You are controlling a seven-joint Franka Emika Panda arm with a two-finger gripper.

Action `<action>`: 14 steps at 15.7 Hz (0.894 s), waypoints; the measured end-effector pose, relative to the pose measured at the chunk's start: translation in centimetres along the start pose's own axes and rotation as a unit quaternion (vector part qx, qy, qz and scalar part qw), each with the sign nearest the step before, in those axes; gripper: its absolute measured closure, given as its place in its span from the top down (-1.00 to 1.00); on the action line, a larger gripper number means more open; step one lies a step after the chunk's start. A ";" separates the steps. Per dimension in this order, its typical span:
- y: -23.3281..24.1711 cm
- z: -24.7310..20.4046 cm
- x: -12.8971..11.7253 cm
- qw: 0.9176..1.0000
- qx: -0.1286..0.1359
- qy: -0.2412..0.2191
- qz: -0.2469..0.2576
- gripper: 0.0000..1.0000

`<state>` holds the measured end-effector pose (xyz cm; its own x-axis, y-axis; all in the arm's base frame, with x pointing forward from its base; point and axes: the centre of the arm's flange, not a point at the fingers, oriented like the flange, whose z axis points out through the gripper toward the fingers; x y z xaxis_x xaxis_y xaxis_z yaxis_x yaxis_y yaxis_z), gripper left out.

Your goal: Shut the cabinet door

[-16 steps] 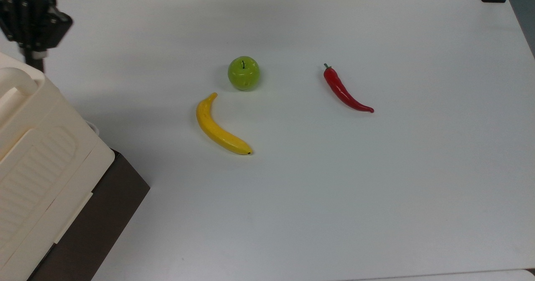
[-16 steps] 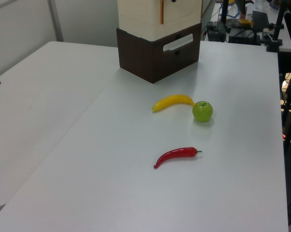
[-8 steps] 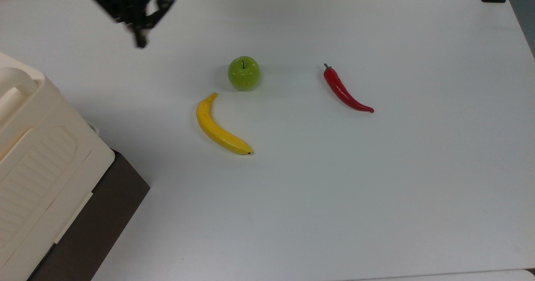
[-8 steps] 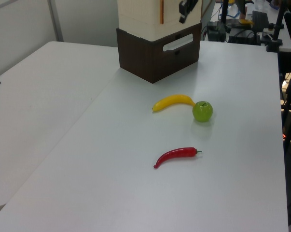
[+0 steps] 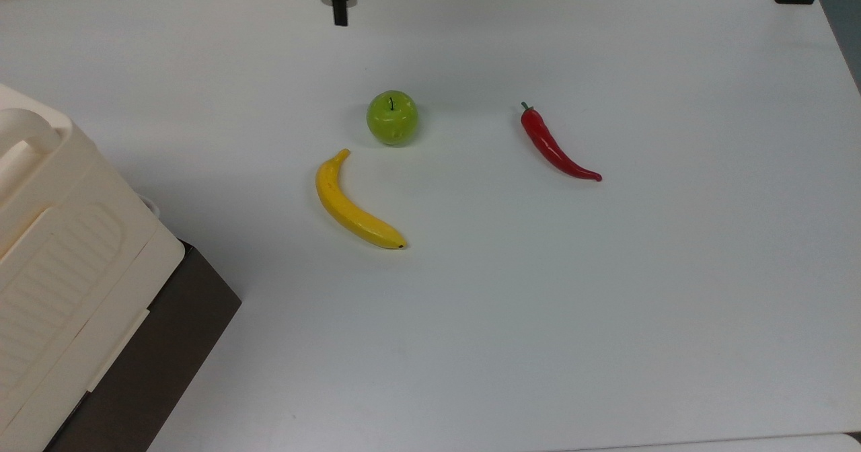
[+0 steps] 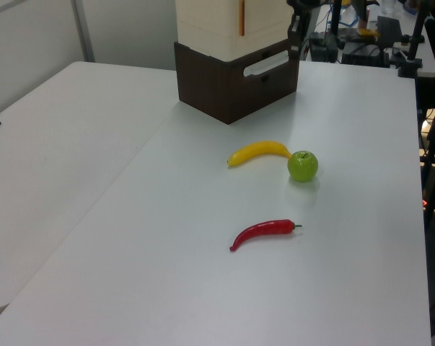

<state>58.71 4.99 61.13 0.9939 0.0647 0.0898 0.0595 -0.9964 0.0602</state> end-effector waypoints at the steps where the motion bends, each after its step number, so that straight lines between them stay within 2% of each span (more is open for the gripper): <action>1: -0.3 0.4 -0.3 1.000 0.000 -0.005 -0.002 -0.93; 3: -0.3 1.2 -0.6 1.000 0.000 -0.015 -0.003 -0.89; 4: -0.2 1.5 -0.7 1.000 0.000 -0.018 -0.003 -0.72; 7: 0.2 1.9 -0.8 1.000 0.000 -0.023 0.001 -0.55; 14: 1.0 2.9 -1.3 0.999 0.001 -0.045 0.007 0.82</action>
<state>57.80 3.74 58.15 0.9990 0.0452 0.0019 0.0450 -0.9973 0.0578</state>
